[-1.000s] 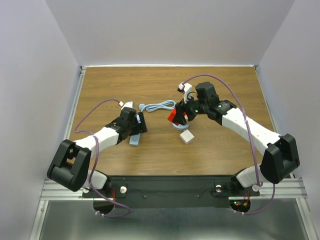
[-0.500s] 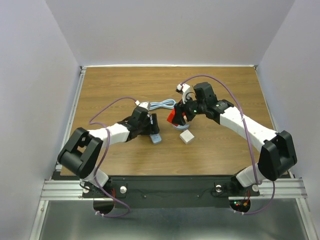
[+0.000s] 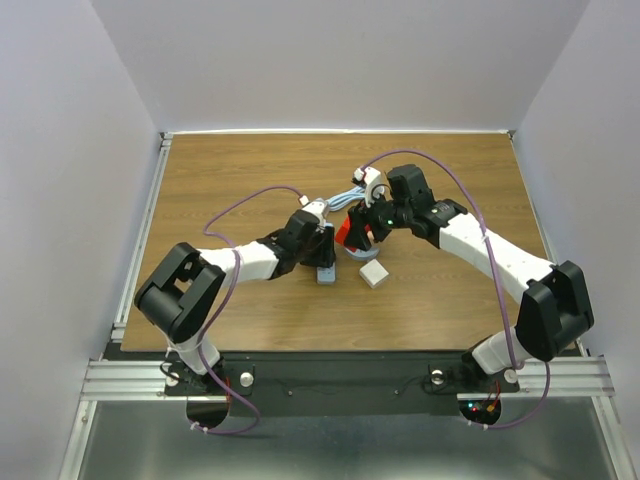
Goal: Insert the plug
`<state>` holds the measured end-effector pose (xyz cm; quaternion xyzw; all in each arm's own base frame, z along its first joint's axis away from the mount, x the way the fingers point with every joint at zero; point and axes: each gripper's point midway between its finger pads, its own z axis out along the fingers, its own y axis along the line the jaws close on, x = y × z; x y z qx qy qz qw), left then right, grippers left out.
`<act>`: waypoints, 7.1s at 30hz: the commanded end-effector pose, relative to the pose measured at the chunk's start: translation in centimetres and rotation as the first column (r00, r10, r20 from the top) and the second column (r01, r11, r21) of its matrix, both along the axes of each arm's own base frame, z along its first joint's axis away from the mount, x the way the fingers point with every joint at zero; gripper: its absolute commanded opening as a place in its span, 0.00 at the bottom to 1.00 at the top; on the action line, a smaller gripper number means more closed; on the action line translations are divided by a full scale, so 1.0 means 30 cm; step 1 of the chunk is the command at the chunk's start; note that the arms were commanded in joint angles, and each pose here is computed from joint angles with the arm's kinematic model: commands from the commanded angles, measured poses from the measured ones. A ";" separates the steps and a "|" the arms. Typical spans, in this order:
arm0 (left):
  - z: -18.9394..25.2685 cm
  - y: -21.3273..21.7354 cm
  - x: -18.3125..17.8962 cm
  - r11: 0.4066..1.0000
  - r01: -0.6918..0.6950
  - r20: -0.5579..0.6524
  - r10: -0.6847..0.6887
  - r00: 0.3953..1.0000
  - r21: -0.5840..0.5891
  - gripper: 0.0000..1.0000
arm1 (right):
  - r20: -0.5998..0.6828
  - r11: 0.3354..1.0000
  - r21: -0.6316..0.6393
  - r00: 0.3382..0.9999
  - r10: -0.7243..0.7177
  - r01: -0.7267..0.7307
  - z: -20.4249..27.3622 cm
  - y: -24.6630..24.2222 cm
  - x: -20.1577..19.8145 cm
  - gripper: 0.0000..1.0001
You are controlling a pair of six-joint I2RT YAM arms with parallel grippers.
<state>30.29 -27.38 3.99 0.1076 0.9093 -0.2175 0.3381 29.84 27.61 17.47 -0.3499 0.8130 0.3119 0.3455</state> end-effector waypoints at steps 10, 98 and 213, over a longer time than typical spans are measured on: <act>-0.049 0.064 -0.086 0.987 0.027 -0.063 -0.017 0.998 0.158 0.67 | 0.092 1.000 -0.017 0.996 -0.018 0.020 0.015 0.008 0.081 0.00; 0.322 0.291 0.066 0.946 -0.097 0.022 0.109 0.994 -0.310 0.86 | 0.081 0.887 -0.376 0.945 0.318 -0.267 -0.488 0.188 0.131 0.00; -0.025 0.184 -0.013 0.991 -0.049 -0.147 0.031 0.989 -0.122 0.25 | 0.237 0.989 -0.057 0.961 0.145 -0.135 -0.229 0.269 0.176 0.60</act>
